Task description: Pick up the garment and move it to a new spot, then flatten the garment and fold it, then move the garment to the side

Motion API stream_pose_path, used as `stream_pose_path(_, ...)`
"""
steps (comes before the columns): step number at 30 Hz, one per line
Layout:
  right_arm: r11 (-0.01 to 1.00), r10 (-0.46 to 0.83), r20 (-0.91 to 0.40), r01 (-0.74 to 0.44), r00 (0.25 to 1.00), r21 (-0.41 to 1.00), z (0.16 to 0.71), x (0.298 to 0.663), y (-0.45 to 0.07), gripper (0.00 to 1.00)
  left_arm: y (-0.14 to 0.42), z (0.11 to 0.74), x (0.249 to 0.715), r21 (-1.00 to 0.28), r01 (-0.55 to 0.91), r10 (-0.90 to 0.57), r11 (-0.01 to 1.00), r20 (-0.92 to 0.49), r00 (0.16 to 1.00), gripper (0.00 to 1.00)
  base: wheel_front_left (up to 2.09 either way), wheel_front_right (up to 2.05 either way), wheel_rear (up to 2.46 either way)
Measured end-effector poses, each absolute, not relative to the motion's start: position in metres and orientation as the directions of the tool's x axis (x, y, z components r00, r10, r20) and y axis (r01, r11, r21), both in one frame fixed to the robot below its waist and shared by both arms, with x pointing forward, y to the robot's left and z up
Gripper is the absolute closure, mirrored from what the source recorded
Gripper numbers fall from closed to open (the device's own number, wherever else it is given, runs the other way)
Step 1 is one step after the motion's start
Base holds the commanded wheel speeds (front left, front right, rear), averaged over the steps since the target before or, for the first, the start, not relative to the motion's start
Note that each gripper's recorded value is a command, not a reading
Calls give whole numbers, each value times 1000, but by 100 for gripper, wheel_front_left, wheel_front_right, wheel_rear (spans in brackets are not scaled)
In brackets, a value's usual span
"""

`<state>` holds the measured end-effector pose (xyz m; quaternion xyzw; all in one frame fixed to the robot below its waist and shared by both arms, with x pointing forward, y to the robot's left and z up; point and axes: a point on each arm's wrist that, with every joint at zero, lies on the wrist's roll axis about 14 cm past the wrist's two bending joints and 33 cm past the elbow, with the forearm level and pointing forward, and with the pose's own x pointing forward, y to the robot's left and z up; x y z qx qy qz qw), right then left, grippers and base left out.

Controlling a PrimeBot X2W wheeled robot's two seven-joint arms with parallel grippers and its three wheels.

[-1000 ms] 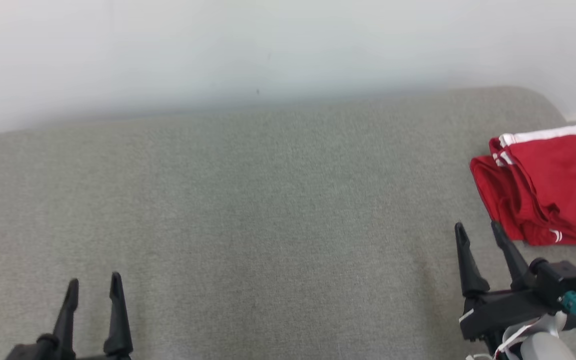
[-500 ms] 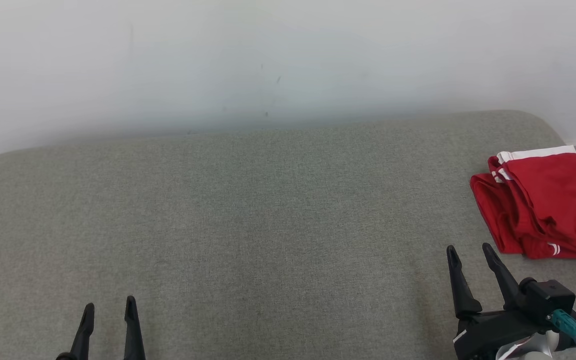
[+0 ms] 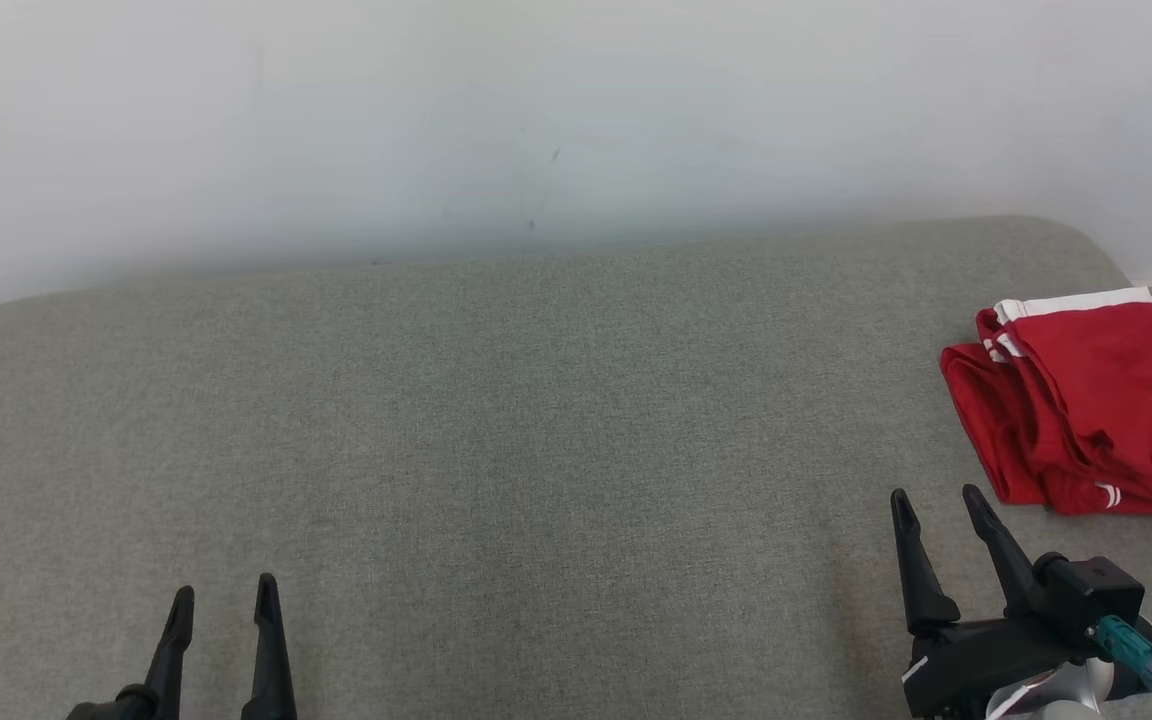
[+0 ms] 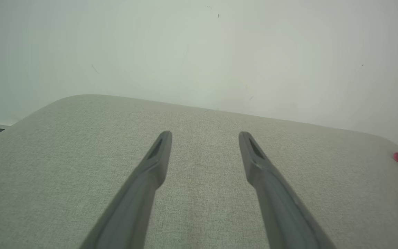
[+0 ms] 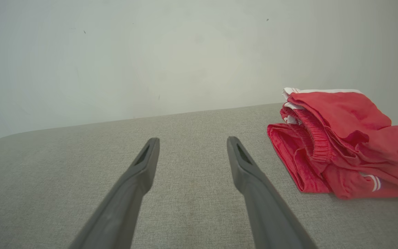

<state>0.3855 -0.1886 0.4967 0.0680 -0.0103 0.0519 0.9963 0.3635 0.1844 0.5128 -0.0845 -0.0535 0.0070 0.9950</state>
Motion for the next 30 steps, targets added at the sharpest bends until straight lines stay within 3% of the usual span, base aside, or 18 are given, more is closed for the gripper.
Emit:
stream_pose_path(19, 983, 122, 27, -124, 992, 137, 496, 388, -181, 0, 185, 510, 367, -163, 1, 15, 987, 97, 995, 0, 0, 0, 0)
stream_pose_path(20, 983, 121, 17, -122, 992, 139, 493, 387, -181, 100, 185, 506, 366, -166, -1, 16, 986, 86, 996, 100, 0, 0, 0)
stream_pose_path(30, 969, 91, -95, -66, 991, 238, 459, 370, -183, 100, 188, 474, 356, -255, -44, 37, 966, -35, 999, 100, 0, 0, 0)
